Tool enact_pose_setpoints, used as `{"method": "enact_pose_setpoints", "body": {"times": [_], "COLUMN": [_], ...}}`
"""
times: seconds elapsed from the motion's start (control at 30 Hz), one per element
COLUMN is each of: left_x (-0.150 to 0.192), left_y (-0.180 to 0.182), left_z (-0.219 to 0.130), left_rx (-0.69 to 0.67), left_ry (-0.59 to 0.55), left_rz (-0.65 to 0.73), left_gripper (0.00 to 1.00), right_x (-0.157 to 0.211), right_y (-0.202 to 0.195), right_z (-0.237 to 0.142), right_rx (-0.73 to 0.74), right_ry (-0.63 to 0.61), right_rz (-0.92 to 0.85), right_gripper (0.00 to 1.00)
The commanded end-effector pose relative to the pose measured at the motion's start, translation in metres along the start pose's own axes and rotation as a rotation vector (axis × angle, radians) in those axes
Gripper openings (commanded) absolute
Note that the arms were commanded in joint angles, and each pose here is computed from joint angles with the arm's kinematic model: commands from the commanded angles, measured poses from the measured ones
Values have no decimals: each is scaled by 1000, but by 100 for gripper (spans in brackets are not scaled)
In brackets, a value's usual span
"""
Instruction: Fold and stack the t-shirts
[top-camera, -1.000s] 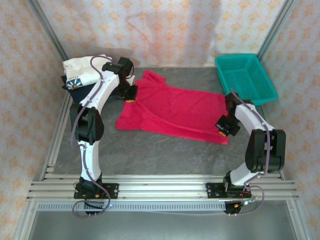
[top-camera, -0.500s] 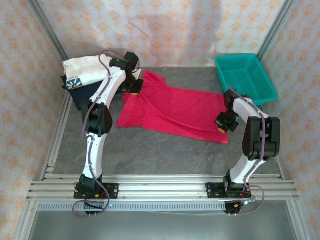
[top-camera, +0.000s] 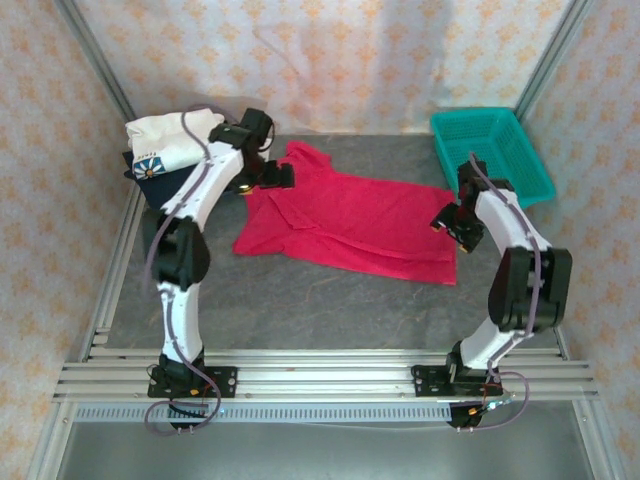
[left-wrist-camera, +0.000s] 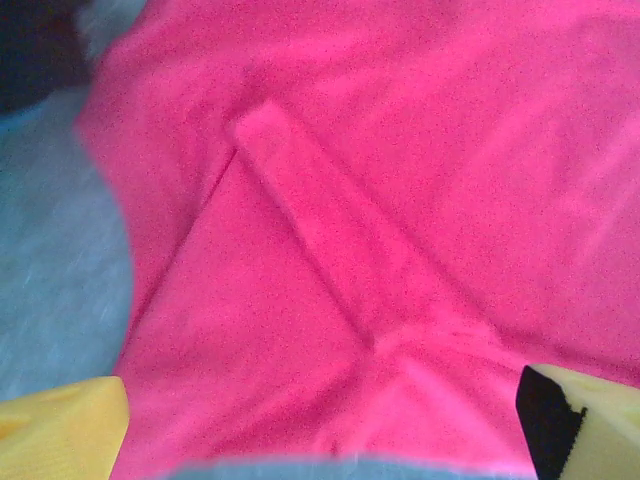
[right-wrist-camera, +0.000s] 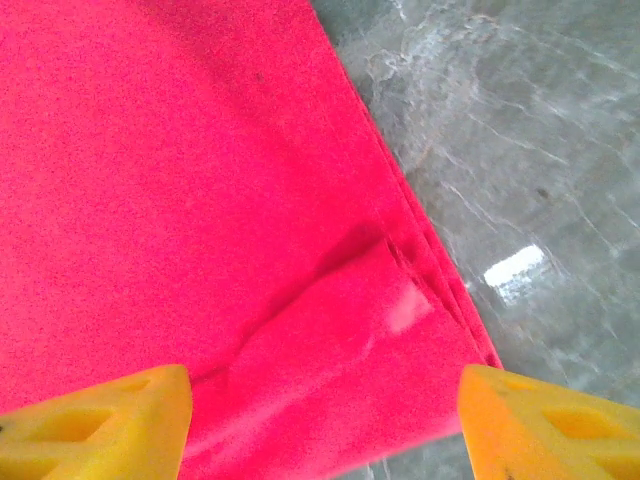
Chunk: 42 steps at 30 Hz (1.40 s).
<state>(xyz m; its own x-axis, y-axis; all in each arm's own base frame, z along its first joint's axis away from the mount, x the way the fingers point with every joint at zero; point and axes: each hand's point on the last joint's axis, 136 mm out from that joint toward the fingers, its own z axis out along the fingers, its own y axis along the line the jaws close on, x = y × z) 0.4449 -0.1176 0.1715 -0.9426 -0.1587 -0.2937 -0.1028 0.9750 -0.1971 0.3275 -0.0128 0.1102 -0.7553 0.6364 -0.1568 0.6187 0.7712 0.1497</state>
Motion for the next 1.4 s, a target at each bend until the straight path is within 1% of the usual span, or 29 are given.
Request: {"method": "enact_pose_setpoints", "body": {"times": [0.0,0.07,0.13,0.27,0.33,0.47,0.57,0.67,0.7,0.73,0.8,0.87,0.9,0.93,1.0,1.07,1.13,1.17,1.2,1.27,1.37], "left_x": [27,48,62,75,78,81,80,81,79,83,82,85,85,87,91,100,111,120,124,148,175], "left_y": [28,49,62,64,65,70,75,85,89,95,102,111,116,121,130,138,142,143,140,145,148], "left_z": [-17,-4,8,40,56,83,94,107,108,119,123,125,124,123,118,110,102,100,92,89,81], "left_rx": [-1,5,20,64,69,60,41,-15,-38,-67,-108,-167,-197,-228,-278,-324,-340,-337,-319,-326,-323], "left_ry": [-13,19,35,66,79,90,85,91,84,106,108,128,133,141,154,175,188,201,191,223,227], "left_rz": [-126,-197,-241,-272,-290,-316,-330,-326,-319,-315,-298,-278,-267,-254,-231,-209,-196,-200,-210,-235,-283], "left_gripper": [99,98,94,86,82,77,74,68,64,59,46,28,17,11,8,5,4,4,4,4,5], "right_x": [42,58,71,92,95,92,79,62,57,53,47,43,43,42,41,45,52,56,61,71,90], "right_y": [-23,-27,-34,-43,-51,-53,-52,-49,-49,-48,-49,-51,-53,-57,-64,-72,-77,-80,-85,-91,-98], "right_z": [-13,-15,-13,7,21,48,64,76,79,82,87,89,89,89,85,82,78,75,72,66,62], "right_rx": [4,-25,-32,-25,8,30,48,69,82,87,102,131,146,170,208,242,251,254,265,268,264], "right_ry": [82,98,115,175,177,177,134,95,83,71,53,52,52,45,36,41,52,56,57,63,97], "right_rz": [7,15,23,35,50,80,104,131,137,138,143,142,139,138,131,127,129,134,141,153,187], "right_gripper": [71,71,70,66,65,62,61,60,59,58,54,43,36,26,12,5,3,3,3,2,2]}}
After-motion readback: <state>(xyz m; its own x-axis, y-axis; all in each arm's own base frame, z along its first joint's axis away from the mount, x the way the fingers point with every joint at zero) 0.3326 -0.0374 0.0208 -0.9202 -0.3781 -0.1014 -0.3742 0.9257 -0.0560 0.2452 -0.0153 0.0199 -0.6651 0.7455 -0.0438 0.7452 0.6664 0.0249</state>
